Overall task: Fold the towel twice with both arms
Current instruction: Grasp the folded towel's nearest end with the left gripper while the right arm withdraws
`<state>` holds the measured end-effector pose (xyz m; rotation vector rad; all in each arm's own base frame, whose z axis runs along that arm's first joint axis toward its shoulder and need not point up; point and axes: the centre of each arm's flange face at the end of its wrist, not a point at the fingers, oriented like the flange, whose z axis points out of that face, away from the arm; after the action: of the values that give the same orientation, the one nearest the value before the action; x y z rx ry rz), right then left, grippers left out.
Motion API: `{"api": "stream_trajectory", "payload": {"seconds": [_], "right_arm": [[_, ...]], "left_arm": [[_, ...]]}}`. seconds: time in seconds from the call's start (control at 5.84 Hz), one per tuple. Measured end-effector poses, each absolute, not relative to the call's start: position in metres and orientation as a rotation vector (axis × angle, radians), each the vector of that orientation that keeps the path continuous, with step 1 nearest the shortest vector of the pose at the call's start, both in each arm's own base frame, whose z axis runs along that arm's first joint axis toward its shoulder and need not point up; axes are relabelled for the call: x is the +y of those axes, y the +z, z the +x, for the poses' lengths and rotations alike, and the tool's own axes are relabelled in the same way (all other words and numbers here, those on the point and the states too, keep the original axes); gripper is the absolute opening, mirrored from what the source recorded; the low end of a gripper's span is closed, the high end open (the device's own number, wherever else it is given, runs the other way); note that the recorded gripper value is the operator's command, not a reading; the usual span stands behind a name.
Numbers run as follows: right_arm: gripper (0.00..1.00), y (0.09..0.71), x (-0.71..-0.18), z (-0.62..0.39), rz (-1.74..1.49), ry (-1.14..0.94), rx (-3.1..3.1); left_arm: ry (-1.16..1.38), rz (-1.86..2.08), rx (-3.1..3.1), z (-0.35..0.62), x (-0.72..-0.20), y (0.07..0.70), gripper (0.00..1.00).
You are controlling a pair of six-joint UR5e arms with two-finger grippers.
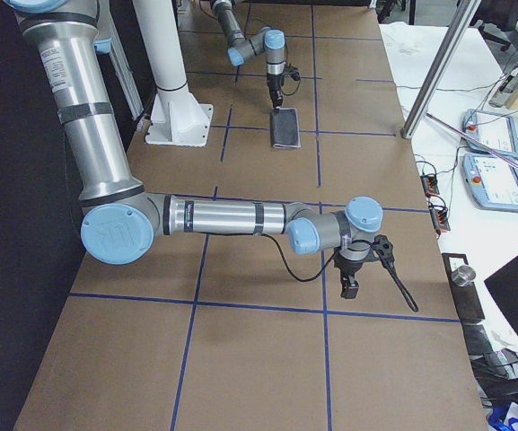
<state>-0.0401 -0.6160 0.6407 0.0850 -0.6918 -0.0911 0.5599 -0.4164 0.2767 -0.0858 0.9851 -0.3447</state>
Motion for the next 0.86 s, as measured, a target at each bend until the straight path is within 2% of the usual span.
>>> {"api": "stream_trajectory", "payload": {"seconds": [0.34,0.86], "right_arm": [[1.0,0.641,-0.615,-0.04,0.084,-0.09,-0.692],[1.0,0.642,-0.615,-0.037,0.085,-0.087,-0.691]], "left_arm": [[-0.343,-0.085,0.991,0.559,-0.416,0.273,0.01],[-0.319,-0.067,0.99,0.558,-0.417,0.264,0.0]]}}
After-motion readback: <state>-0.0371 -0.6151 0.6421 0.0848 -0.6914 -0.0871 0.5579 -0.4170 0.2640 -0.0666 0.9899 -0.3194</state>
